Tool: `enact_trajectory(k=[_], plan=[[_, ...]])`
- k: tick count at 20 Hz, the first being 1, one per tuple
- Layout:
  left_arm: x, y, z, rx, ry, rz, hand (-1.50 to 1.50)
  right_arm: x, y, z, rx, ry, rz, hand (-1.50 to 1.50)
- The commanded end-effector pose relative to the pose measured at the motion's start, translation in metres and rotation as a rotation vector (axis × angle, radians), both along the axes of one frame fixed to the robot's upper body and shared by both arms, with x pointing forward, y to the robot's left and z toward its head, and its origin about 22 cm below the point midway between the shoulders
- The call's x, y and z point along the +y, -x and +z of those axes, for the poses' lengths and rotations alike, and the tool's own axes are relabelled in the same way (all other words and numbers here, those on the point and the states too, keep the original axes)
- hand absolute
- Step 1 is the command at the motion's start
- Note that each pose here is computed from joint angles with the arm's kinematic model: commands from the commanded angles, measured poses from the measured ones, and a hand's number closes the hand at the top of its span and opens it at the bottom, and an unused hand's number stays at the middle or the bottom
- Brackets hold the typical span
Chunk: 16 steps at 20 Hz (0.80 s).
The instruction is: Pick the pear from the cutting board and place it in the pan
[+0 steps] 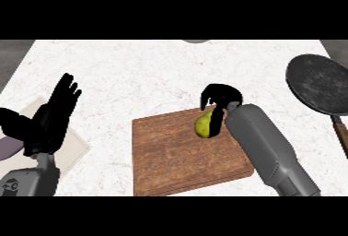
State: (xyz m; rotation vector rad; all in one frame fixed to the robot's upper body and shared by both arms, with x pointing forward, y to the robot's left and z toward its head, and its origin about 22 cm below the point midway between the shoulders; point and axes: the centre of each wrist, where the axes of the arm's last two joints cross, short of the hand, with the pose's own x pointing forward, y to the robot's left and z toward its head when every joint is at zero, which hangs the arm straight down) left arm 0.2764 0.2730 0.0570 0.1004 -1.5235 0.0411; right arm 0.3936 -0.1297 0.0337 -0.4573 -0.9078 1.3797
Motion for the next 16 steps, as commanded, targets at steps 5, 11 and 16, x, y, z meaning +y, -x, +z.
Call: enact_trajectory(k=[5,11,16], plan=[[0.005,-0.002,0.000,0.012,0.009,0.030,0.00,-0.038,0.002,0.032,-0.403,0.152,-0.249,1.50],[-0.001,0.003,-0.002,0.019,0.001,0.043,0.00,-0.028,0.014,0.108,-0.784,0.218,-0.238,1.50],[0.004,-0.006,0.011,0.018,0.002,0.015,0.00,-0.045,0.034,0.169,-0.873,0.231,-0.298,1.50]])
